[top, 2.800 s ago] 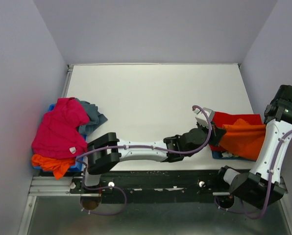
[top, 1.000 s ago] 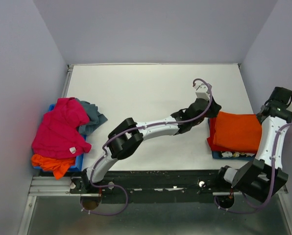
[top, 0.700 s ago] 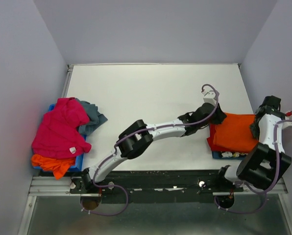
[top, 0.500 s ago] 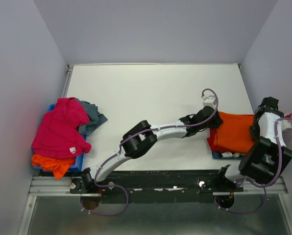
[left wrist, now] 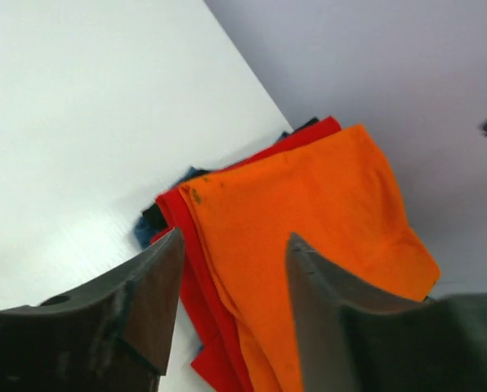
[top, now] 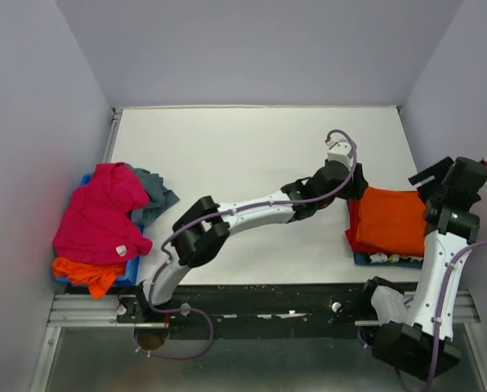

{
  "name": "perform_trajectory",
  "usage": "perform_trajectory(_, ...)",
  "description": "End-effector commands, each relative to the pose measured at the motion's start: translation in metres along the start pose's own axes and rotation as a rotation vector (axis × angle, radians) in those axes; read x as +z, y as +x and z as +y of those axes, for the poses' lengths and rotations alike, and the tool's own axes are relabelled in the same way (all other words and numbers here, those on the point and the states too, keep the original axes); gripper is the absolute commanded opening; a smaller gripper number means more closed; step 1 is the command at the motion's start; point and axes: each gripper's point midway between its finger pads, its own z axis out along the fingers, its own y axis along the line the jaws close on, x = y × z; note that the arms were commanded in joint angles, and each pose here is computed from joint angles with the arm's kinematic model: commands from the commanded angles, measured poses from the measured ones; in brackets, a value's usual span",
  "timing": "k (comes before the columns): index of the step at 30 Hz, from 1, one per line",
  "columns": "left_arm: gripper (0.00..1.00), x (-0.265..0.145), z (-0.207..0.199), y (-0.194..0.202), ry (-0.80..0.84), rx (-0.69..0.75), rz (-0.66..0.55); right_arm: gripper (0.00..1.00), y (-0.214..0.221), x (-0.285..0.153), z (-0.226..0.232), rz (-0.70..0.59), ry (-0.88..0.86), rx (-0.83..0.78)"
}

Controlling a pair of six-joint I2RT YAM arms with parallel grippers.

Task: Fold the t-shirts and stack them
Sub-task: Smooth out wrinkles on the folded tshirt

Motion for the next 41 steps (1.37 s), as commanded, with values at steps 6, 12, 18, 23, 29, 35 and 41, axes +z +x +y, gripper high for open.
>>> perform_trajectory(6, 0.92, -0.123, 0.014, -0.108, -0.149, 0.122, -0.234, 0.89, 0.033, -0.058, 0.119, 0.08, -0.487, -0.247)
perform_trajectory(12, 0.96, -0.192, 0.063, -0.1, -0.256, 0.113, -0.238, 0.95, 0.073, -0.101, 0.152, 0.11, -0.787, -0.319)
perform_trajectory(18, 0.97, -0.254, 0.119, -0.059, -0.344, 0.126, -0.211, 0.95, 0.115, -0.111, 0.151, 0.156, -0.944, -0.34)
perform_trajectory(23, 0.97, -0.291, 0.143, -0.046, -0.348, 0.109, -0.251, 0.95, 0.13, -0.111, 0.144, 0.156, -0.995, -0.362)
perform_trajectory(29, 0.97, -0.305, 0.154, -0.042, -0.365, 0.128, -0.26, 0.95, 0.134, -0.113, 0.136, 0.147, -1.001, -0.378)
perform_trajectory(35, 0.97, -0.302, 0.155, -0.04, -0.375, 0.144, -0.245, 0.95, 0.132, -0.115, 0.133, 0.132, -1.0, -0.374)
perform_trajectory(41, 0.97, -0.299, 0.153, -0.042, -0.374, 0.15, -0.243, 0.96, 0.131, -0.113, 0.132, 0.127, -0.982, -0.367)
